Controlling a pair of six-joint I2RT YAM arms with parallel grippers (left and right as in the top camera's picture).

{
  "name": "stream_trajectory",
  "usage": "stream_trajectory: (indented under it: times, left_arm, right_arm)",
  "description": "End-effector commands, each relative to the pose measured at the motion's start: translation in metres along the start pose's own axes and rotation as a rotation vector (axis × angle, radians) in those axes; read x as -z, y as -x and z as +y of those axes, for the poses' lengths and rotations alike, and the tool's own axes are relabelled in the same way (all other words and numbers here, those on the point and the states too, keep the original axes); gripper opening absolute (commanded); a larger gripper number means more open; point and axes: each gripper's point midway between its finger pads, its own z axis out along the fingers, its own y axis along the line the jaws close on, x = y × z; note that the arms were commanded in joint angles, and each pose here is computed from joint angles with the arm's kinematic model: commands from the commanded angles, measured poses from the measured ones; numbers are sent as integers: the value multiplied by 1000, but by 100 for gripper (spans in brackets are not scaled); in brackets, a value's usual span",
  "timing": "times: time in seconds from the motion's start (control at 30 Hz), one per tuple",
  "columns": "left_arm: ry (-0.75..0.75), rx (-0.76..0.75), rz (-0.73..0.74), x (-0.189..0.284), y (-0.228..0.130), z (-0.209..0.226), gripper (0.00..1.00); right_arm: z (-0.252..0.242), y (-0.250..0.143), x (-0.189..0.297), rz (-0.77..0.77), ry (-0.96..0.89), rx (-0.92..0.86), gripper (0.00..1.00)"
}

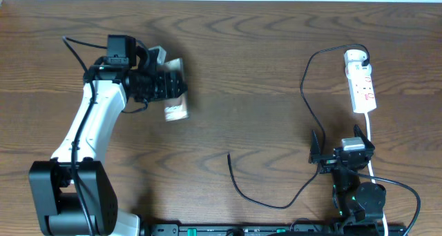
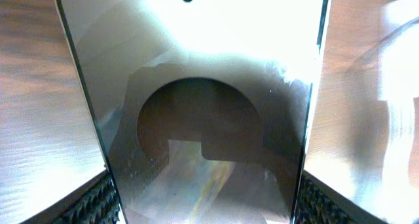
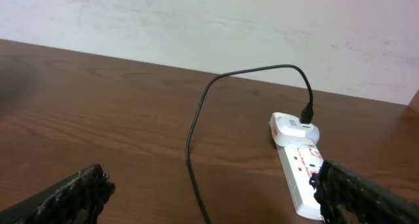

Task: Plug charger to phone and switch on socket
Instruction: 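Lift the phone with the left gripper and tilt it upright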

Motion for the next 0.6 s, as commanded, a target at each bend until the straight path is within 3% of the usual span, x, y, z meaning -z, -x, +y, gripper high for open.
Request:
stream_trajectory:
  times: [0.0,0.27,0.57]
  left_arm:
    - [-354,193,-7,28,18,-60,7]
    - [-521,535,65,50,30,-73,7]
    - [-682,842,273,74,24,-94,7]
  right_arm:
    - [-2,-1,0,3,-11,-11,99]
    - [-2,-1,0,3,-11,-11,99]
    - [-2,-1,0,3,-11,-11,99]
